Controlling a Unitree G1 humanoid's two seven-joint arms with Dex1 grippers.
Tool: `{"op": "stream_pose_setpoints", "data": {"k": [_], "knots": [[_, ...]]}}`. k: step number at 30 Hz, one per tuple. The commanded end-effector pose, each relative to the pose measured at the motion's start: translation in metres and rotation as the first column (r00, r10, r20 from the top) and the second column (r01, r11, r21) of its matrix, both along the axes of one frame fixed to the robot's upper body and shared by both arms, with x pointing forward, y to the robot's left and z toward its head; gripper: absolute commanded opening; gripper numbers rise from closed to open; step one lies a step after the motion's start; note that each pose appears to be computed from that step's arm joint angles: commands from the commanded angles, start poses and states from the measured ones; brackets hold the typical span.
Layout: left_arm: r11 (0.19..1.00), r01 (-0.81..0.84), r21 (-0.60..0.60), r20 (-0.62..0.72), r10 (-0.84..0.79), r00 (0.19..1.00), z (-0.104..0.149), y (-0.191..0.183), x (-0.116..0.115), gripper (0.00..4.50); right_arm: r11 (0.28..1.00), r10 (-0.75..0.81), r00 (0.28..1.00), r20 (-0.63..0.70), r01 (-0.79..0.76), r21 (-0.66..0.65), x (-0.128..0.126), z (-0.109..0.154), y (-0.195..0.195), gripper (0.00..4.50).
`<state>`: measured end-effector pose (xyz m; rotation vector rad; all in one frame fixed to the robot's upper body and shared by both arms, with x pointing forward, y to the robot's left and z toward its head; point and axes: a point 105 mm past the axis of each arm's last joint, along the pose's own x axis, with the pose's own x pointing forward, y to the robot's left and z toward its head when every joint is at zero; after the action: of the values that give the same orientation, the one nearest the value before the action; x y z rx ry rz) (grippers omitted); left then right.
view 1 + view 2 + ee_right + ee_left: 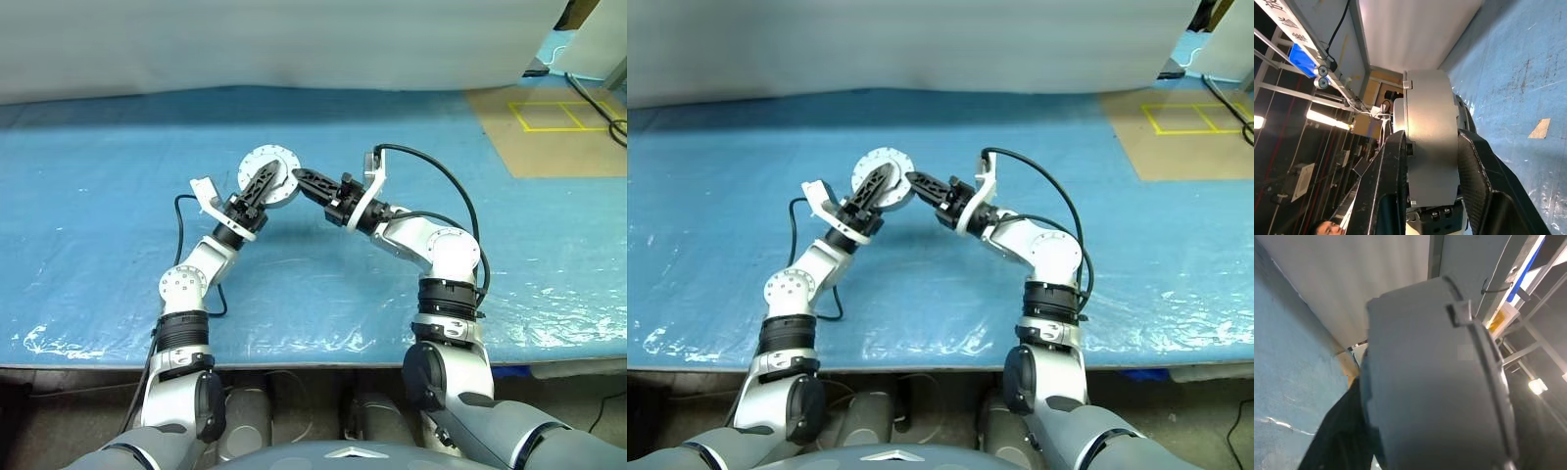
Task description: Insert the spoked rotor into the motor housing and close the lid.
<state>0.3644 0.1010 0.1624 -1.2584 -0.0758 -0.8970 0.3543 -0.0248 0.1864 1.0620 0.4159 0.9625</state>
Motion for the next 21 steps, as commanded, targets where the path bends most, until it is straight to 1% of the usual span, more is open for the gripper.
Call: {"op": "stream_pose_setpoints", "data": {"k": [1,3,5,8,9,11,13,18,20,21], "knots": [[0.998,-0.066,0.002,0.047,0.066,0.997,0.01,0.006,0.002,2.7,0.995,0.05,0.993,0.11,-0.059,0.081,-0.011,0.032,0.008,1.1],[0.997,-0.05,-0.05,0.064,0.054,0.997,0.021,0.006,0.001,2.68,0.998,0.024,0.996,0.086,-0.029,0.059,-0.006,0.027,0.008,1.1],[0.998,-0.062,0.001,0.043,0.062,0.997,0.022,0.0,0.006,2.67,0.999,0.007,0.997,0.073,-0.011,0.054,-0.003,0.025,0.008,1.1],[0.992,-0.022,-0.123,0.11,0.035,0.993,0.04,0.005,-0.001,2.67,0.999,-0.027,0.998,0.059,0.026,0.029,0.002,0.021,0.008,1.1],[0.992,-0.023,-0.128,0.112,0.038,0.993,0.041,0.006,-0.001,2.65,0.999,-0.038,0.998,0.059,0.037,0.019,0.003,0.021,0.008,1.1],[0.996,-0.078,-0.039,0.049,0.079,0.996,0.029,0.003,0.009,2.63,0.997,-0.078,0.994,0.076,0.077,0.006,0.007,0.021,0.005,1.1],[0.996,-0.082,-0.033,0.04,0.083,0.996,0.027,0.003,0.011,2.62,0.995,-0.098,0.991,0.092,0.098,0.005,0.009,0.024,0.004,1.1],[0.997,-0.078,-0.023,0.053,0.079,0.995,0.031,0.002,0.009,2.62,0.994,-0.113,0.988,0.104,0.113,0.006,0.011,0.024,0.004,1.1],[0.997,-0.073,-0.025,0.085,0.075,0.994,0.038,0.002,0.007,2.62,0.99,-0.139,0.984,0.11,0.138,0.013,0.014,0.025,0.002,1.82],[0.996,-0.079,-0.036,0.093,0.082,0.992,0.042,0.004,0.008,2.62,0.99,-0.139,0.984,0.115,0.138,0.019,0.013,0.026,0.002,2.07]]}}
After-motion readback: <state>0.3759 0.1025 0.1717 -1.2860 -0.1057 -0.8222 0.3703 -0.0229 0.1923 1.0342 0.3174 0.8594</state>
